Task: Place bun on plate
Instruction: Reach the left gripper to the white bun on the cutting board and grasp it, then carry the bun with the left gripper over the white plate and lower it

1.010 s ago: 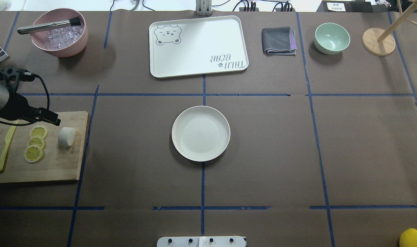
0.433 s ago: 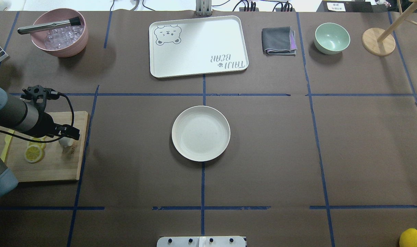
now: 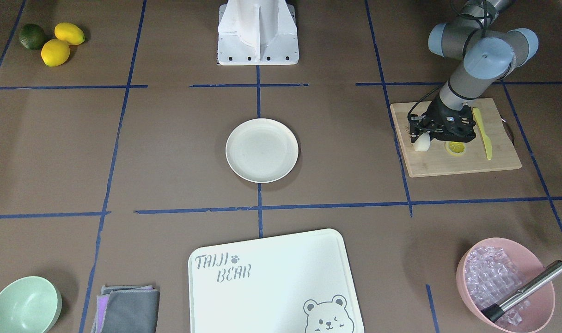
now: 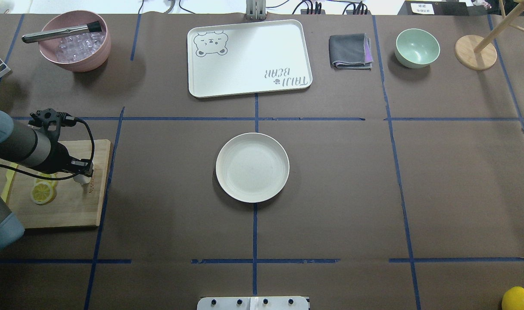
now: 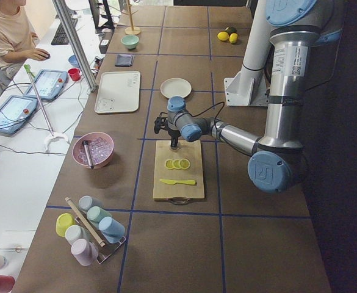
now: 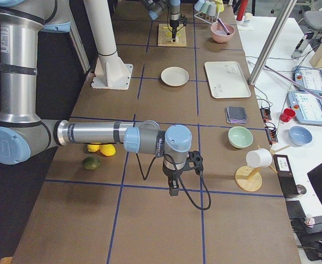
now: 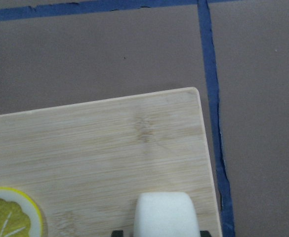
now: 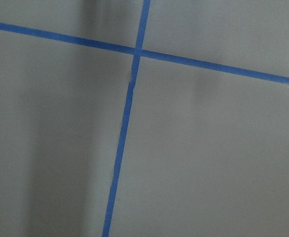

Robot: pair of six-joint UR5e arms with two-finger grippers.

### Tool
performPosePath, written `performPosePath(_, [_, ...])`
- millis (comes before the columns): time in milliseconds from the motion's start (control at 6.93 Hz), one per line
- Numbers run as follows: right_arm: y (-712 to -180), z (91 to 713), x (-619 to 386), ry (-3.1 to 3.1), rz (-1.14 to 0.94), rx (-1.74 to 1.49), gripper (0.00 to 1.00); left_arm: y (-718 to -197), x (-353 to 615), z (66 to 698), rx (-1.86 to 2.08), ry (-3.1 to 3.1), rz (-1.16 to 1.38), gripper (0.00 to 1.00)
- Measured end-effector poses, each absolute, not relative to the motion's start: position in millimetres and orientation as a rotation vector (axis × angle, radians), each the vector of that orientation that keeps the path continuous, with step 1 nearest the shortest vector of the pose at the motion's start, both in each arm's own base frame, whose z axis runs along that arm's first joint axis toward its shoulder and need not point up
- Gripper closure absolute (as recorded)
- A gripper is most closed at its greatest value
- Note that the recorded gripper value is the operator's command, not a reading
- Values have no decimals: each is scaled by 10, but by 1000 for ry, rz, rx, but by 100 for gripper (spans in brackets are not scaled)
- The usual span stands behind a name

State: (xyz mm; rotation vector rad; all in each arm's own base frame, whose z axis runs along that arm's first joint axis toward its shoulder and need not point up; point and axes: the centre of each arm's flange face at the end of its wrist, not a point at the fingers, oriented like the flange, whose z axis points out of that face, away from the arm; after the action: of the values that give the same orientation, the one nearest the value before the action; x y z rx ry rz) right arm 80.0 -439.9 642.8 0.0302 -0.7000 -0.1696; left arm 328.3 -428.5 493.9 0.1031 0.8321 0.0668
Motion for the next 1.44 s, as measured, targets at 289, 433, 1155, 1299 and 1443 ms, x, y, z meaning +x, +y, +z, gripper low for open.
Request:
performPosePath(289, [-4400, 6423, 799, -700, -169, 31, 0, -4427, 3434, 4452, 87, 815, 59, 71])
performPosePath(433, [-4393, 6429, 799, -701, -168, 29, 0, -4585, 3626, 3937, 64, 799, 36, 70])
performPosePath(1155, [-4378, 6445, 798, -702, -164, 25, 0, -4487, 5523, 1883, -14, 839, -175, 66])
performPosePath(1299, [-4377, 6448, 798, -702, -163, 24, 0, -4461, 5866, 1802, 2, 851, -187, 59])
performPosePath(1443, [-4377, 6448, 798, -702, -163, 24, 0, -4428, 6086, 1830, 9, 861, -183, 46])
